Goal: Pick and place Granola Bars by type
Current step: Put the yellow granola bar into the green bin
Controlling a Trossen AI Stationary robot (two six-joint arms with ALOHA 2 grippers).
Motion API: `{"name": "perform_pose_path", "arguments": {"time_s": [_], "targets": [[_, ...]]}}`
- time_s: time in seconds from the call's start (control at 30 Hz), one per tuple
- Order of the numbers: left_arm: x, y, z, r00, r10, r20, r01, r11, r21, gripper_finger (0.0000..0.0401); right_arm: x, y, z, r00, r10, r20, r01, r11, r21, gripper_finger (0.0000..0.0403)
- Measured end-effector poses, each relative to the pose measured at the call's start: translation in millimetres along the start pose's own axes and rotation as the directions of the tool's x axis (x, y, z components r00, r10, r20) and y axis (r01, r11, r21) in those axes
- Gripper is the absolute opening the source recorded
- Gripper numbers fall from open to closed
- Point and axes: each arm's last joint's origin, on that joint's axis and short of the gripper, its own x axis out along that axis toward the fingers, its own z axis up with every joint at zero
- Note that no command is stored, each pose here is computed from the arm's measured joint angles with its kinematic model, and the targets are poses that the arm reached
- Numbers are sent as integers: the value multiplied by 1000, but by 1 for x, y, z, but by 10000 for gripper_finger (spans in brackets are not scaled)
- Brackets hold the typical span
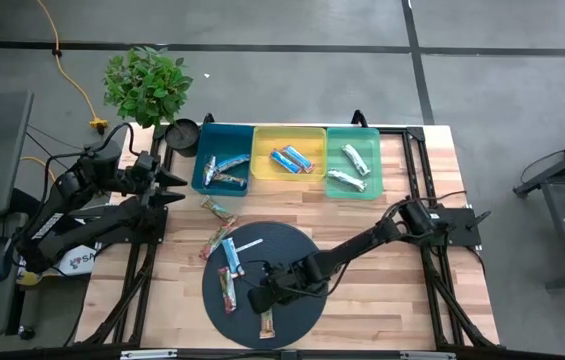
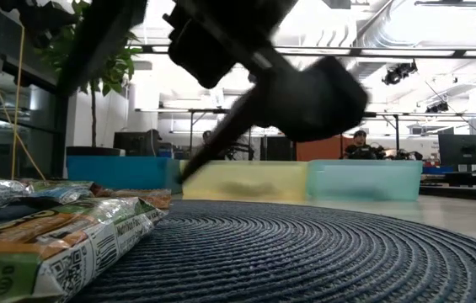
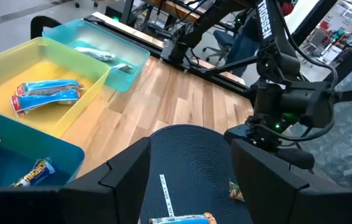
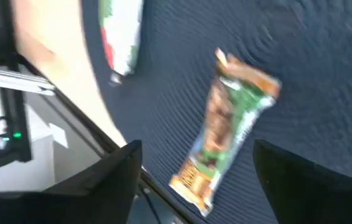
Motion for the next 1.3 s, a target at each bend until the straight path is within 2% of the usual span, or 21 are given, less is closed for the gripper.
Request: {"name": "perform_pose_path", "arguments": {"time_s": [0.23, 0.4, 0.67, 0.9, 1.03, 1.13, 1.2, 1.3], "targets": [[0, 0, 0, 1000, 3, 1, -3, 1000, 0, 218, 4, -3, 15, 1000, -12, -2, 12, 1000, -9, 288], [0, 0, -1, 1000, 4, -5, -4, 1000, -4, 218, 3, 0, 16, 999, -2, -35, 2, 1000, -5, 288], [0, 0, -1, 1000, 5, -6, -5, 1000, -5, 218, 1, 4, 13, 1000, 13, -17, -13, 1000, -21, 270], [0, 0, -1, 1000, 5, -6, -5, 1000, -5, 218, -5, 14, 14, 994, 95, 49, -91, 993, -79, 267], [0, 0, -1, 1000, 5, -6, -5, 1000, -5, 218, -23, 19, 17, 981, 87, 176, -63, 988, -139, 262], [0, 0, -1, 1000, 5, -5, -5, 1000, -4, 218, -53, 25, 16, 949, 81, 304, -16, 977, -211, 261], [0, 0, 0, 1000, 5, -3, -5, 1000, -3, 218, -81, 29, 12, 908, 70, 413, 39, 967, -250, 260], [0, 0, 0, 1000, 6, -3, -6, 1000, 10, 218, -129, 29, 3, 820, 39, 571, 153, 947, -283, 260]]}}
